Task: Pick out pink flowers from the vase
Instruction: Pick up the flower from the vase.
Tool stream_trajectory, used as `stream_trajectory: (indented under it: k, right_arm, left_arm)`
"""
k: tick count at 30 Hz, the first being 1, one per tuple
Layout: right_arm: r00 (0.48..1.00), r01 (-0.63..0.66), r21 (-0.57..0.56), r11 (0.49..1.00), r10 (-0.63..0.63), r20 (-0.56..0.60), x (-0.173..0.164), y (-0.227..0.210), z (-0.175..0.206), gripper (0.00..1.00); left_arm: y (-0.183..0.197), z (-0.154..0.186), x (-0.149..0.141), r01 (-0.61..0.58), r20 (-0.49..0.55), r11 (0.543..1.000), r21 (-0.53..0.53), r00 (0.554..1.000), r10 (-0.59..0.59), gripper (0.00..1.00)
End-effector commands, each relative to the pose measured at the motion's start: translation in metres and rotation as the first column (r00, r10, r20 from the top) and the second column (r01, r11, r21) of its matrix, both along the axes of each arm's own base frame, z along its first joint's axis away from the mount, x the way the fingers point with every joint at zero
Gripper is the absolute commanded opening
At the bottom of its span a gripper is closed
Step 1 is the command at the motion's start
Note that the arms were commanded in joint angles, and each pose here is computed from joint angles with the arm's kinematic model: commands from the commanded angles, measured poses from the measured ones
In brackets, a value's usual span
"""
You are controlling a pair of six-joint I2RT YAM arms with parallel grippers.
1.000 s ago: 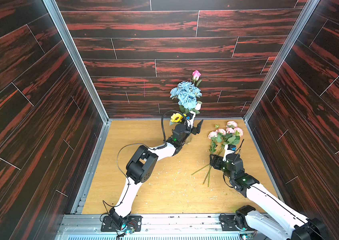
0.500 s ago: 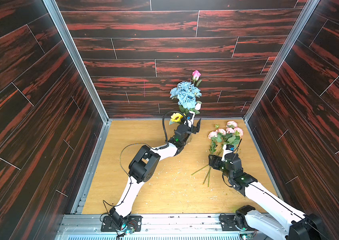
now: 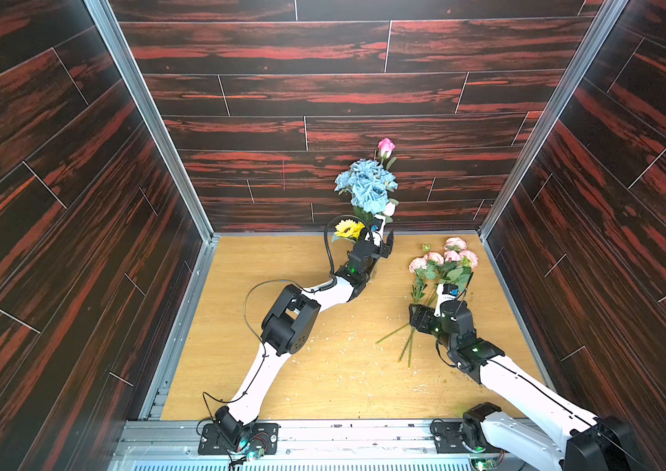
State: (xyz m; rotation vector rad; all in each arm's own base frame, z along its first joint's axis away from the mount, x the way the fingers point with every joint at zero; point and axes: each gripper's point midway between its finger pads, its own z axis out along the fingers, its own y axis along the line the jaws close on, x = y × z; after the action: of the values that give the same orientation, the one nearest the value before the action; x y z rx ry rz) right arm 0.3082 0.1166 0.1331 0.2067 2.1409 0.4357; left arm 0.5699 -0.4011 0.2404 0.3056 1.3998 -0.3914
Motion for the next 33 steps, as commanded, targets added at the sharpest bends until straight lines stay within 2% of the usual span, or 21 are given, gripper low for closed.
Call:
stream_trajectory:
  k: [1, 18, 24, 33]
  right_arm:
    - [1.0, -0.009, 0.01, 1.0, 0.009, 0.009, 0.002, 0.004, 0.004, 0.77]
    - [1.0, -0.019, 0.015, 1.0, 0.019, 0.004, 0.002, 0.006, 0.003, 0.77]
    - [1.0, -0.02, 0.017, 1.0, 0.02, 0.004, 0.003, 0.006, 0.003, 0.77]
    - [1.0, -0.024, 0.016, 1.0, 0.024, 0.0, 0.003, 0.007, 0.002, 0.77]
  left_arm:
    - [0.01, 0.0, 0.008, -0.028, -0.025, 0.999, -0.017, 0.999, 0.027, 0.56]
    - [0.018, 0.012, 0.0, -0.038, -0.012, 0.999, -0.008, 0.999, 0.038, 0.17]
    - [0.023, 0.028, -0.007, -0.04, 0.02, 0.999, -0.021, 0.999, 0.041, 0.16]
    - [0.02, 0.073, -0.031, -0.004, 0.099, 1.0, -0.03, 0.995, 0.006, 0.14]
